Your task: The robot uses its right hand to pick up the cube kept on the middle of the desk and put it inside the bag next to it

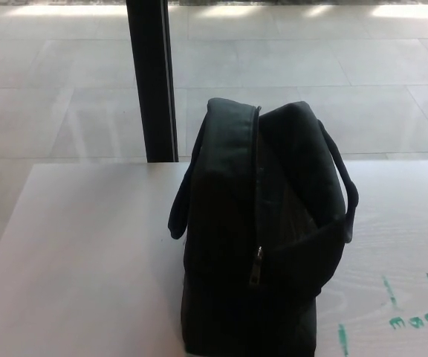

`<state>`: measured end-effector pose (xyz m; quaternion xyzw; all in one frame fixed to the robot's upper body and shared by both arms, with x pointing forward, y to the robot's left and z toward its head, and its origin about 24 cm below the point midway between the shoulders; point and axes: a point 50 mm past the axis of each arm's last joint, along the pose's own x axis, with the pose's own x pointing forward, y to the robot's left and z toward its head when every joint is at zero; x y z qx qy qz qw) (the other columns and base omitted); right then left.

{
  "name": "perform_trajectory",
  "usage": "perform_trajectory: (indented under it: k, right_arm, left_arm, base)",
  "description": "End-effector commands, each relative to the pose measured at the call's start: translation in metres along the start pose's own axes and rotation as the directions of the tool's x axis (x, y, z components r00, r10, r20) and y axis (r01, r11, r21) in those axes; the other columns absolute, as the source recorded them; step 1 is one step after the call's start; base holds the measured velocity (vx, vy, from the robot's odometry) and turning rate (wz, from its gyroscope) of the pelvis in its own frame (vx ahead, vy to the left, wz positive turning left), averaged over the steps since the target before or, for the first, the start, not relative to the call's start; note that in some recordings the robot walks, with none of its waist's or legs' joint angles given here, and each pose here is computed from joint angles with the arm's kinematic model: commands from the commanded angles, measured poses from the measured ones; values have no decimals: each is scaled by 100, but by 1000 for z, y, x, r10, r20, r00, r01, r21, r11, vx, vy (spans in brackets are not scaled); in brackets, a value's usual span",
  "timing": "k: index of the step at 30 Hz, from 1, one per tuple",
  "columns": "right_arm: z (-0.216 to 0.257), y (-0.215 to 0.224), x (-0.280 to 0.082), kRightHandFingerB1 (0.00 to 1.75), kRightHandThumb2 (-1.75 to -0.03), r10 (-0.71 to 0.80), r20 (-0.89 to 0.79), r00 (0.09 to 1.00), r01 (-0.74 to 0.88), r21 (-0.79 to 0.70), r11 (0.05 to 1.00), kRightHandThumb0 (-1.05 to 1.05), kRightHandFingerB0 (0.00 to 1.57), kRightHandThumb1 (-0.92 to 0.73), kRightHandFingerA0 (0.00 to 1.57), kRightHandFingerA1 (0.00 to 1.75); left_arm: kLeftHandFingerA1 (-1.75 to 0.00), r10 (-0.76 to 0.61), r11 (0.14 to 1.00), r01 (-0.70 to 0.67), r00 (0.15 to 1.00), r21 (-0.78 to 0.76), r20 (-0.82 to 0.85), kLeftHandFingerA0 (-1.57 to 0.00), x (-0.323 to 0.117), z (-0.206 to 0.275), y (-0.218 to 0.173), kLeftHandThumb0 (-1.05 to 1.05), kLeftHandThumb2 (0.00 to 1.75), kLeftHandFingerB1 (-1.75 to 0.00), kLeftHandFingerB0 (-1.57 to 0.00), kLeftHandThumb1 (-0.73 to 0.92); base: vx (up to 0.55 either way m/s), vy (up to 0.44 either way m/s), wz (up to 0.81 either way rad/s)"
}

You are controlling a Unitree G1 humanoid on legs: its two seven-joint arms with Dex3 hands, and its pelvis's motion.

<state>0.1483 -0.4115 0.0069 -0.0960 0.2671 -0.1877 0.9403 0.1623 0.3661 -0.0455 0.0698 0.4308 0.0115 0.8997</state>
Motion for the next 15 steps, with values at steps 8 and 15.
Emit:
perform_trajectory:
  k: [8,15]
  right_arm:
    - [13,-3,-3,49,-62,-10,41,999,11,-34,999,-78,32,-70,31,63]
    - [6,-7,-1,49,-62,-7,28,1000,8,-30,1000,-82,30,-68,30,63]
  left_arm:
    - [-55,27,1000,-27,1000,14,8,-28,-2,0,4,-77,88,-47,-19,52]
    - [-57,20,1000,-20,1000,15,10,-29,-4,-5,2,-77,88,-48,-20,52]
  base:
    - [0,0,0]
    - [0,0,0]
